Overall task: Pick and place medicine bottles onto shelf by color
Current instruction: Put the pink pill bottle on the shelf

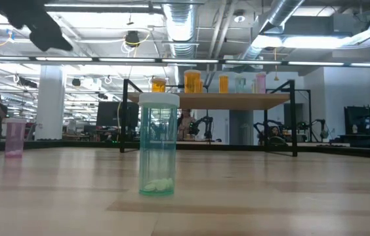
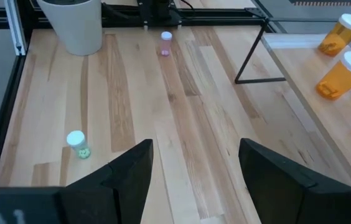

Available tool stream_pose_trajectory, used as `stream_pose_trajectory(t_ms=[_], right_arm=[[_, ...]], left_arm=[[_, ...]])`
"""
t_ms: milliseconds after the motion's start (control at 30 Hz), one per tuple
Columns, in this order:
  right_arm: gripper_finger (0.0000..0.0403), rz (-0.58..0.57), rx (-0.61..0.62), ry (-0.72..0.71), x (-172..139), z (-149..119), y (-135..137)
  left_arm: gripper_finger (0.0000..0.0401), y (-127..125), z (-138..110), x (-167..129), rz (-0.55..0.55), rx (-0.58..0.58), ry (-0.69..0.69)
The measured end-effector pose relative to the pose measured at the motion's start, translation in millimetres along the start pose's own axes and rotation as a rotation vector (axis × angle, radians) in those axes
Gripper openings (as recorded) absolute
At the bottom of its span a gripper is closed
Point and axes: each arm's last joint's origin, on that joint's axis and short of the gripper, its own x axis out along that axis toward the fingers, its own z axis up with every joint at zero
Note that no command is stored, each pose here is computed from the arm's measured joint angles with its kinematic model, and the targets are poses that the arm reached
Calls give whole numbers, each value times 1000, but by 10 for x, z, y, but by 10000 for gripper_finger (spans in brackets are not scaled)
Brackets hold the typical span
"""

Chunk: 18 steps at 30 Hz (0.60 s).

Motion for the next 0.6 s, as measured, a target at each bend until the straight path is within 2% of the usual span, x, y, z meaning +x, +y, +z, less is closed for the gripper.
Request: stream_pose_trajectory(t_ms=[167,367,600], right_arm=[[260,-2,3,-1,3,6,-6],[260,-10,8,-1,19,14,-22],[260,-4,4,-1,8,8,-9]], left_arm=[[304,11,7,48,104,-54,3],[304,-4,26,236,191,-245,60],[304,-114,-201,546,320,-316,352]])
